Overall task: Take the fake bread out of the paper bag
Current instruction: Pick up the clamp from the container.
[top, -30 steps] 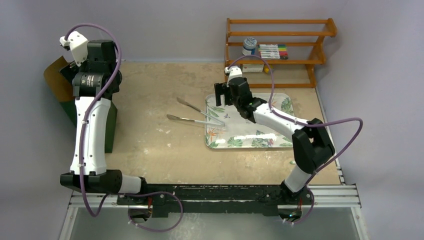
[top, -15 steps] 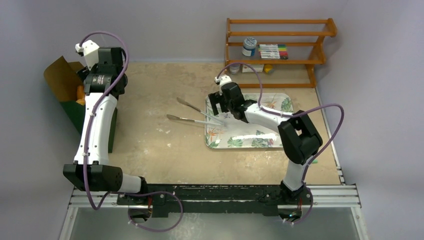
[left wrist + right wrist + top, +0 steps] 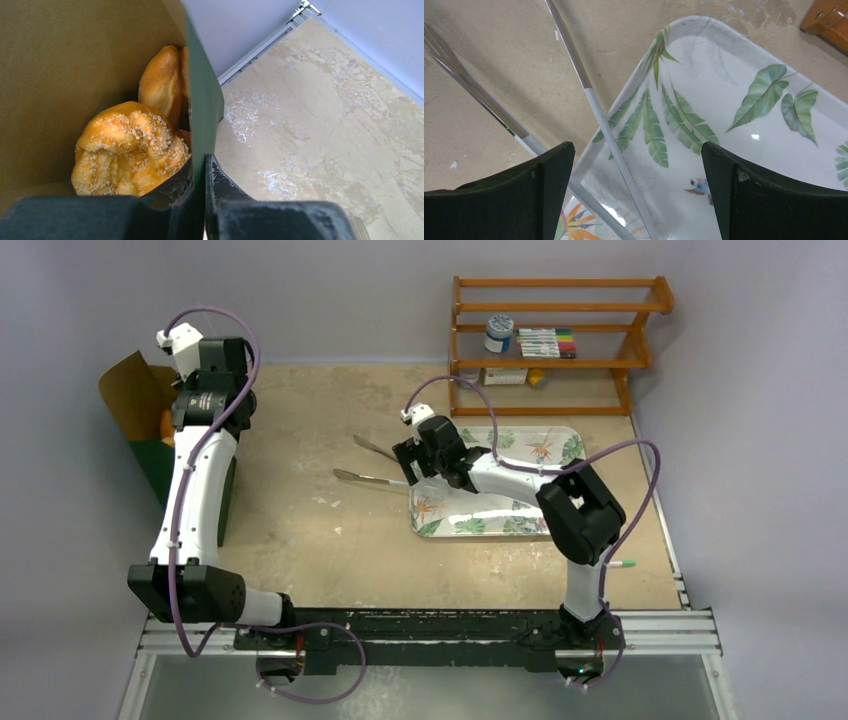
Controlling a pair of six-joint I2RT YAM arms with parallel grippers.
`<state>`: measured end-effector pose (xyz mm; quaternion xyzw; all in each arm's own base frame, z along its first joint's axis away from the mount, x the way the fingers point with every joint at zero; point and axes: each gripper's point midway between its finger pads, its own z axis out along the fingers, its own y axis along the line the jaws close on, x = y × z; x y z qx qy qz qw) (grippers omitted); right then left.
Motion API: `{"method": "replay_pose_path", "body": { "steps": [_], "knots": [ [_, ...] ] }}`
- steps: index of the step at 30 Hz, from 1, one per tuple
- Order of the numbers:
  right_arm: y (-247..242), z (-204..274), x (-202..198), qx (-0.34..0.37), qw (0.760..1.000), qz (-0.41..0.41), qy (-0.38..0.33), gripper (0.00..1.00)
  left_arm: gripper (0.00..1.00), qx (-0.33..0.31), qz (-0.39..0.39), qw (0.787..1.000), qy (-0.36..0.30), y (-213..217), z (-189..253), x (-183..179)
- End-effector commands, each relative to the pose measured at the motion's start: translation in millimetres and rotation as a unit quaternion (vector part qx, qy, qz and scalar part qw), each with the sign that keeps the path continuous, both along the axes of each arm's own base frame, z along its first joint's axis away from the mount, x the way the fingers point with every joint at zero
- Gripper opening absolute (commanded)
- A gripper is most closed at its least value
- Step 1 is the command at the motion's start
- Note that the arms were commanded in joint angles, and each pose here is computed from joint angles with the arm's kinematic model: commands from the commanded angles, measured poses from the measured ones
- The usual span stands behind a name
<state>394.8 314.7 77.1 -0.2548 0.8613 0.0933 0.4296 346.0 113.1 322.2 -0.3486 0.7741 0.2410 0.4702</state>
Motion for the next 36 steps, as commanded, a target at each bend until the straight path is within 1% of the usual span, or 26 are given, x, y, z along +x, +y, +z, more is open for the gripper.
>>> {"method": "replay_pose_path", "body": {
  "steps": [1, 4, 7, 10, 13, 16, 19, 21, 24, 27, 32, 36],
  "knots": [
    [7, 13, 13, 0.010, 1.000, 0.002, -0.017, 1.00, 0.02, -0.019, -0.011, 1.000, -0.013, -4, -6, 7],
    [8, 8, 14, 0.006, 1.000, 0.003, -0.013, 0.99, 0.00, -0.036, -0.022, 0.999, -0.013, -10, -15, 9],
    [12, 0, 13, 0.005, 1.000, 0.012, -0.003, 0.93, 0.00, -0.056, -0.033, 0.998, -0.013, -18, -26, 11],
    [14, -7, 12, 0.003, 1.000, 0.018, 0.005, 0.82, 0.00, -0.068, -0.041, 0.997, -0.016, -26, -33, 10],
    [14, -10, 11, 0.003, 1.000, 0.019, 0.008, 0.71, 0.00, -0.063, -0.052, 0.997, -0.016, -39, -37, 9],
    [13, -15, 7, -0.001, 1.000, 0.023, 0.015, 0.56, 0.00, -0.061, -0.068, 0.996, -0.014, -58, -43, 12],
    [11, -21, 3, -0.004, 0.999, 0.023, 0.024, 0.34, 0.00, -0.066, -0.090, 0.994, -0.012, -81, -52, 18],
    [11, -23, 0, -0.002, 0.999, 0.026, 0.031, 0.22, 0.00, -0.073, -0.107, 0.991, -0.009, -99, -61, 23],
    [9, -23, -5, -0.002, 0.999, 0.028, 0.038, 0.07, 0.00, -0.073, -0.127, 0.989, -0.016, -122, -64, 30],
    [7, -12, -5, 0.003, 0.999, 0.023, 0.029, 0.00, 0.00, -0.075, -0.145, 0.986, -0.022, -141, -67, 38],
    [-2, 11, -3, 0.015, 1.000, -0.010, 0.014, 0.00, 0.00, -0.083, -0.189, 0.978, -0.027, -184, -78, 54],
    [-18, 13, -9, 0.000, 0.999, -0.043, 0.022, 0.00, 0.00, -0.080, -0.225, 0.971, -0.019, -224, -91, 66]
  ]
}}
